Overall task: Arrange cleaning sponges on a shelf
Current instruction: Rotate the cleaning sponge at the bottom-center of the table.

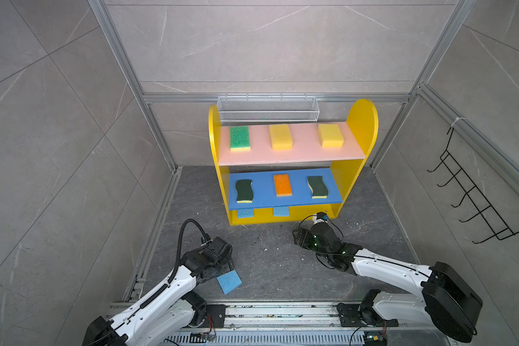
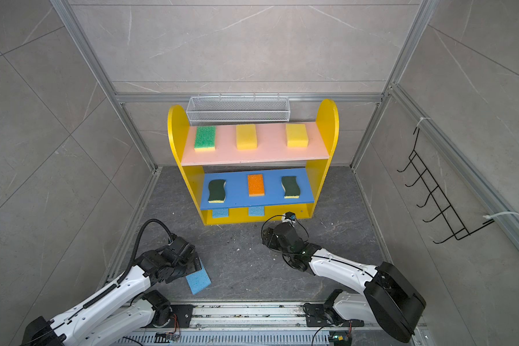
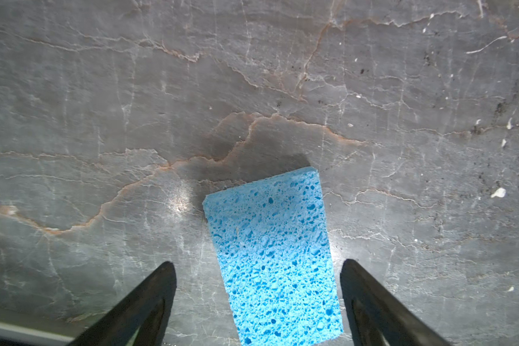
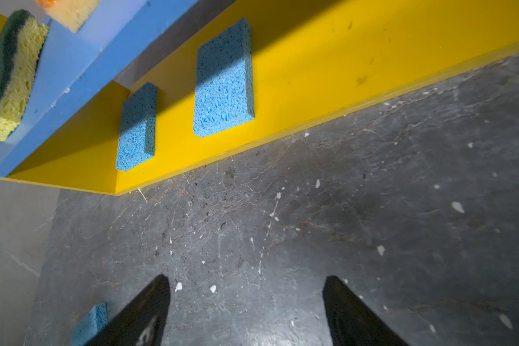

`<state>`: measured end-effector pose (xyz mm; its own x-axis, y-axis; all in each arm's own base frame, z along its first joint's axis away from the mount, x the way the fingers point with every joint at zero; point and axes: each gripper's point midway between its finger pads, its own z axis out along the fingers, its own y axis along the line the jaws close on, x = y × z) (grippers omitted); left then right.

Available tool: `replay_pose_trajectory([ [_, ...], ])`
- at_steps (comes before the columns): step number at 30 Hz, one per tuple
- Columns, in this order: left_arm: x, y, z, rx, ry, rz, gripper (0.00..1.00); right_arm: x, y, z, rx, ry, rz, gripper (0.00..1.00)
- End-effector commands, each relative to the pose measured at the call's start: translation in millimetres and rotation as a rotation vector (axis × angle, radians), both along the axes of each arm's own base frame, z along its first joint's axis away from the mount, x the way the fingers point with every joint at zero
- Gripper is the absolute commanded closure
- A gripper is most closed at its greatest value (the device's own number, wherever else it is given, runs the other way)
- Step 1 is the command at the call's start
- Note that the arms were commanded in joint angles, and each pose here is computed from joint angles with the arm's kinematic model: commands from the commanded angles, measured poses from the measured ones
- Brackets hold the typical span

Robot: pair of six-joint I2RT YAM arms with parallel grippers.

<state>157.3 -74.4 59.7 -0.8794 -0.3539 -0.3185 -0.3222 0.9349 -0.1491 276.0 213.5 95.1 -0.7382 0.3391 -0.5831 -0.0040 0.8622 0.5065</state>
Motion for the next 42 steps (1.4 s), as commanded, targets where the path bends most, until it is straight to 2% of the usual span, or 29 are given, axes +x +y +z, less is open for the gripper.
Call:
replay_pose_trajectory([
  [1,-4.6,-1.3,1.3,-0.032,0.011,0.028,0.11,0.1,-4.8,8.8,-0.052,-0.009,0.001,0.12],
  [7,-8.6,-7.6,-9.5,-0.058,0.037,0.023,0.10,0.9,-11.1,18.3,-0.093,-0.020,-0.005,0.01],
  [26,-18.4,-24.8,-28.0,-0.069,0.082,-0.026,0.09,-4.2,-28.4,30.1,-0.162,-0.026,-0.028,0.01],
  [42,-20.8,-34.1,-41.2,-0.042,0.102,-0.040,0.09,4.0,-22.2,34.0,-0.195,-0.013,-0.020,0.01],
])
